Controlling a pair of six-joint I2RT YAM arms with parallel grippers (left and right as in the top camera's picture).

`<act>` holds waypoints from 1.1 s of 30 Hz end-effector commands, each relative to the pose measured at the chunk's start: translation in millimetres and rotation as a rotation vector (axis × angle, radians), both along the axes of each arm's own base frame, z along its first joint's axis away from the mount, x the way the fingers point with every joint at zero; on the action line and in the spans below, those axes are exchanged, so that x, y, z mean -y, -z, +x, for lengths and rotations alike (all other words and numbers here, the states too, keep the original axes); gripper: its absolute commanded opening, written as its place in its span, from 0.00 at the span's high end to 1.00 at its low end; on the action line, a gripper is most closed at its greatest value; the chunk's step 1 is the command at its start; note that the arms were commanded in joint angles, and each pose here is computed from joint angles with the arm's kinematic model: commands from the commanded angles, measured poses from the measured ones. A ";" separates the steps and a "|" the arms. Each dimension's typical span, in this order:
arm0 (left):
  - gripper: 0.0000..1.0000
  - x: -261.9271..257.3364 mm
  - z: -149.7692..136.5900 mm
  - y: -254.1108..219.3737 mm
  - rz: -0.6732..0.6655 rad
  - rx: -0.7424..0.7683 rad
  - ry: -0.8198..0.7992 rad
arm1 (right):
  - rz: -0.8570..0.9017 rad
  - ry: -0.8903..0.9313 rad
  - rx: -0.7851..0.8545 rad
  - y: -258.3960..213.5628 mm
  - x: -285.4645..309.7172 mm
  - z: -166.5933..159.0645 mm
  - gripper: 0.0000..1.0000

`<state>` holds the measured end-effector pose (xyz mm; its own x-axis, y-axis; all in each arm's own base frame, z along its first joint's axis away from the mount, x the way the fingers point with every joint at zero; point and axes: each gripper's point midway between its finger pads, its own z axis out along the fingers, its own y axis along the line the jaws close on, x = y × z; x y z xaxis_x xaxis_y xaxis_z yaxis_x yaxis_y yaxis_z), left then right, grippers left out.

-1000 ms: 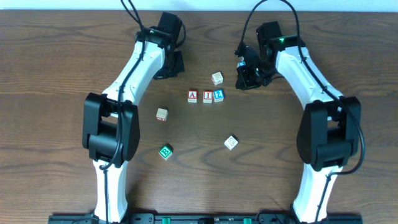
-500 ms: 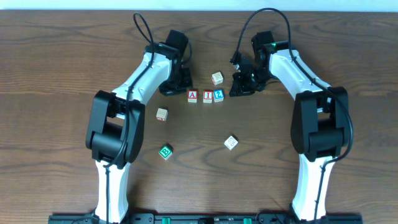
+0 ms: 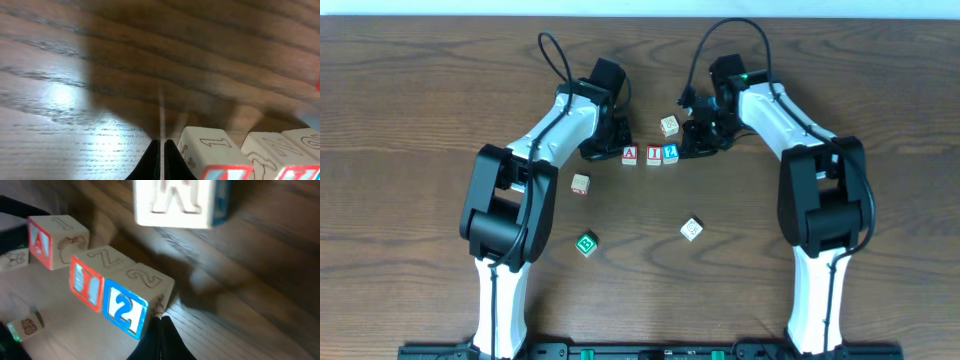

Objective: Spell out Ai2

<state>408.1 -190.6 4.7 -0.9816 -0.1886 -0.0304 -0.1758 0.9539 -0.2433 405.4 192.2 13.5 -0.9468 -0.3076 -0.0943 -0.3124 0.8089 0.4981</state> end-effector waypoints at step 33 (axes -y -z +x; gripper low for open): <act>0.94 22.0 -5.0 -3.8 -0.058 0.036 0.119 | -0.005 -0.011 -0.019 5.4 -20.1 -8.8 0.98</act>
